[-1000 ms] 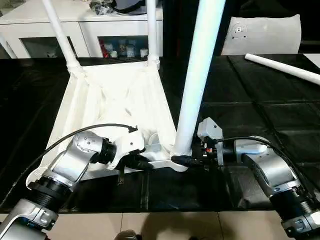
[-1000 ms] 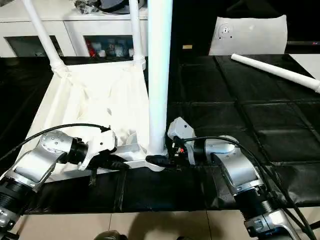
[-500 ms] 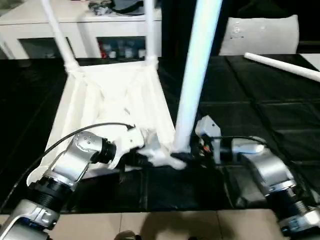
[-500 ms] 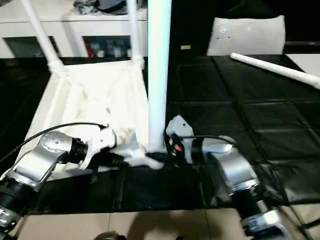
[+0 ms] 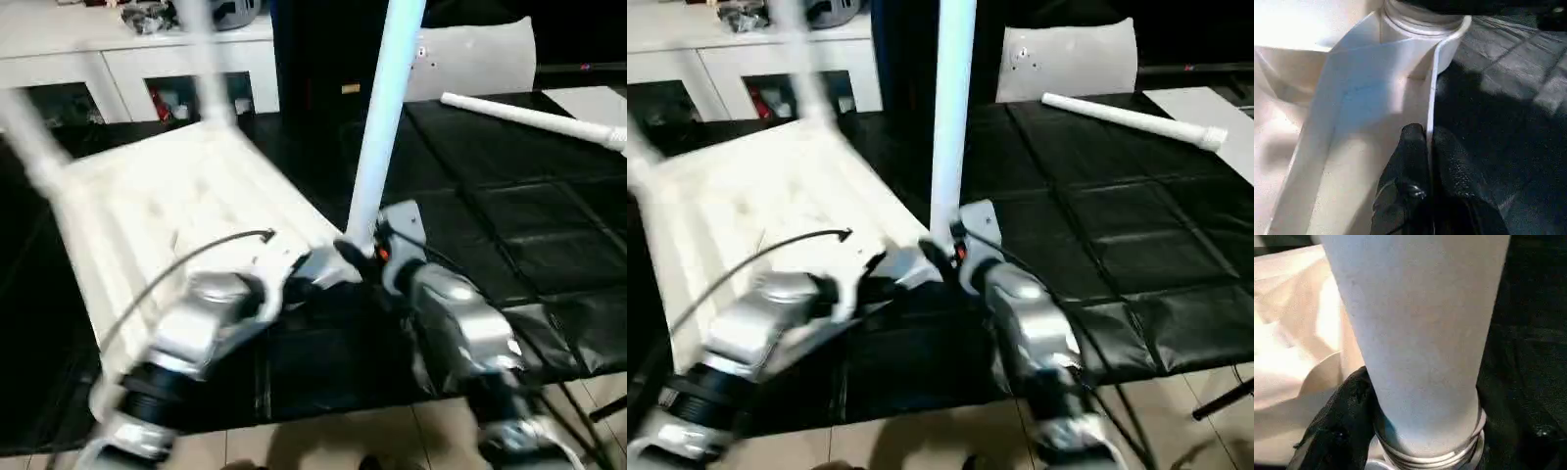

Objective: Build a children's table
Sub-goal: Rotate leg to tighten

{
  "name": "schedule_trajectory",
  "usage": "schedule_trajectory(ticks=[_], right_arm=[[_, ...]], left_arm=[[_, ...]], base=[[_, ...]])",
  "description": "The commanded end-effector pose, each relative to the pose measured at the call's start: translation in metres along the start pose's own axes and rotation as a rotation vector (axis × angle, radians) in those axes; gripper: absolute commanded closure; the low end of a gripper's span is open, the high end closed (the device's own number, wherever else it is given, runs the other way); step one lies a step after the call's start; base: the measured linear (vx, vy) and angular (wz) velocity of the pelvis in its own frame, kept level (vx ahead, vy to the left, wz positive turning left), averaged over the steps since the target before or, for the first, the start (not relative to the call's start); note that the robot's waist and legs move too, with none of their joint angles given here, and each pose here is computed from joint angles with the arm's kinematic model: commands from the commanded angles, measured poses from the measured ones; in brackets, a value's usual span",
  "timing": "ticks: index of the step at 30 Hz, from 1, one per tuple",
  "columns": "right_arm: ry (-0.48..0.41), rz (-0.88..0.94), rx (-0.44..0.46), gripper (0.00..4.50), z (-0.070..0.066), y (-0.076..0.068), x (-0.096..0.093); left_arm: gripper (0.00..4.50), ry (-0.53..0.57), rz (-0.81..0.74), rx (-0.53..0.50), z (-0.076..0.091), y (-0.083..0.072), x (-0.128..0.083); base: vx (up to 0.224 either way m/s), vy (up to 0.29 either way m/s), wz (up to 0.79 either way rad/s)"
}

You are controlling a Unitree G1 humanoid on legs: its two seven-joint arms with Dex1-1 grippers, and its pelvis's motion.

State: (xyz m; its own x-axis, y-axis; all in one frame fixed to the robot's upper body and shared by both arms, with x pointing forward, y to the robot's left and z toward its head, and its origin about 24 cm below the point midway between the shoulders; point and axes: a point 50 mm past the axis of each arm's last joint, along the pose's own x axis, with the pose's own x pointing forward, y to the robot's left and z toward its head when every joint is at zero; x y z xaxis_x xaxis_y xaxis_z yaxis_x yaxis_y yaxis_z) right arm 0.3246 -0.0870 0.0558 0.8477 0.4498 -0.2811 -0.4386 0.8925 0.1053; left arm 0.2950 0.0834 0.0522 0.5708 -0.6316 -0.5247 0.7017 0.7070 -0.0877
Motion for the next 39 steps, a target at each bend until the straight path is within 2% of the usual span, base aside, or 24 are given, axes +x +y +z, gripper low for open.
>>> schedule_trajectory(ticks=[1, 4, 11, 12, 13, 17, 18, 19, 21, 22, 23, 25, 26, 30, 32, 33, 39], right_arm=[[0.064, 0.215, 0.07, 1.83, -0.013, 0.052, 0.01], [0.066, 0.202, 0.069, 1.83, -0.014, 0.051, 0.009], [0.06, 0.164, 0.046, 1.83, -0.013, 0.048, 0.01], [0.047, 0.162, 0.051, 1.83, -0.013, 0.045, 0.009], [0.037, 0.157, 0.059, 1.27, -0.013, 0.042, 0.008], [-0.012, 0.167, 0.062, 1.07, -0.01, 0.03, -0.001], [-0.04, 0.185, 0.056, 0.78, -0.009, 0.021, -0.008], [-0.04, 0.185, 0.056, 0.7, -0.009, 0.021, -0.008], [-0.067, 0.233, 0.03, 0.68, -0.009, 0.009, -0.022], [-0.07, 0.238, 0.025, 0.61, -0.009, 0.007, -0.024], [-0.07, 0.246, 0.018, 0.34, -0.01, 0.005, -0.027], [-0.073, 0.262, 0.009, 0.22, -0.01, 0.002, -0.03], [-0.078, 0.316, -0.02, 0.15, -0.011, -0.007, -0.042], [-0.07, 0.372, -0.06, 0.07, -0.01, -0.015, -0.053], [-0.054, 0.411, -0.101, 0.07, -0.008, -0.025, -0.06], [-0.037, 0.467, -0.136, 0.07, -0.005, -0.033, -0.065], [0.012, 0.593, -0.203, 0.07, 0.002, -0.038, -0.071]], left_arm=[[4.5, -0.166, 0.013, 0.071, 0.039, -0.01, -0.003], [4.5, -0.141, 0.045, 0.086, 0.035, -0.002, -0.005], [4.5, -0.121, 0.033, 0.128, 0.031, 0.004, -0.01], [4.5, -0.117, 0.019, 0.135, 0.03, 0.007, -0.012], [4.5, -0.114, 0.007, 0.142, 0.029, 0.009, -0.013], [4.5, -0.095, -0.024, 0.168, 0.023, 0.019, -0.017], [4.5, -0.083, -0.042, 0.191, 0.02, 0.025, -0.02], [4.5, -0.083, -0.042, 0.191, 0.02, 0.025, -0.02], [4.5, -0.061, -0.076, 0.233, 0.015, 0.037, -0.026], [4.5, -0.059, -0.08, 0.237, 0.014, 0.038, -0.026], [4.5, -0.054, -0.091, 0.248, 0.013, 0.04, -0.028], [4.5, -0.045, -0.1, 0.258, 0.012, 0.042, -0.029], [4.5, -0.025, -0.162, 0.308, 0.009, 0.047, -0.034], [4.5, -0.006, -0.239, 0.353, 0.006, 0.049, -0.037], [4.5, 0.025, -0.328, 0.4, 0.003, 0.047, -0.04], [4.5, 0.072, -0.394, 0.462, -0.001, 0.047, -0.041], [4.5, 0.117, -0.487, 0.523, -0.006, 0.047, -0.041]], base=[[0.0, 0.0, 0.0], [0.0, 0.0, 0.0], [0.0, 0.0, 0.0], [0.0, 0.0, 0.0], [0.0, 0.0, 0.0], [0.0, 0.0, 0.0], [0.0, 0.0, 0.0], [0.0, 0.0, 0.0], [0.0, 0.0, 0.0], [0.0, 0.0, 0.0], [0.0, 0.0, 0.0], [0.0, 0.0, 0.0], [0.0, 0.0, 0.0], [0.0, 0.0, 0.0], [0.0, 0.0, 0.0], [0.0, 0.0, 0.0], [0.0, 0.0, 0.0]])
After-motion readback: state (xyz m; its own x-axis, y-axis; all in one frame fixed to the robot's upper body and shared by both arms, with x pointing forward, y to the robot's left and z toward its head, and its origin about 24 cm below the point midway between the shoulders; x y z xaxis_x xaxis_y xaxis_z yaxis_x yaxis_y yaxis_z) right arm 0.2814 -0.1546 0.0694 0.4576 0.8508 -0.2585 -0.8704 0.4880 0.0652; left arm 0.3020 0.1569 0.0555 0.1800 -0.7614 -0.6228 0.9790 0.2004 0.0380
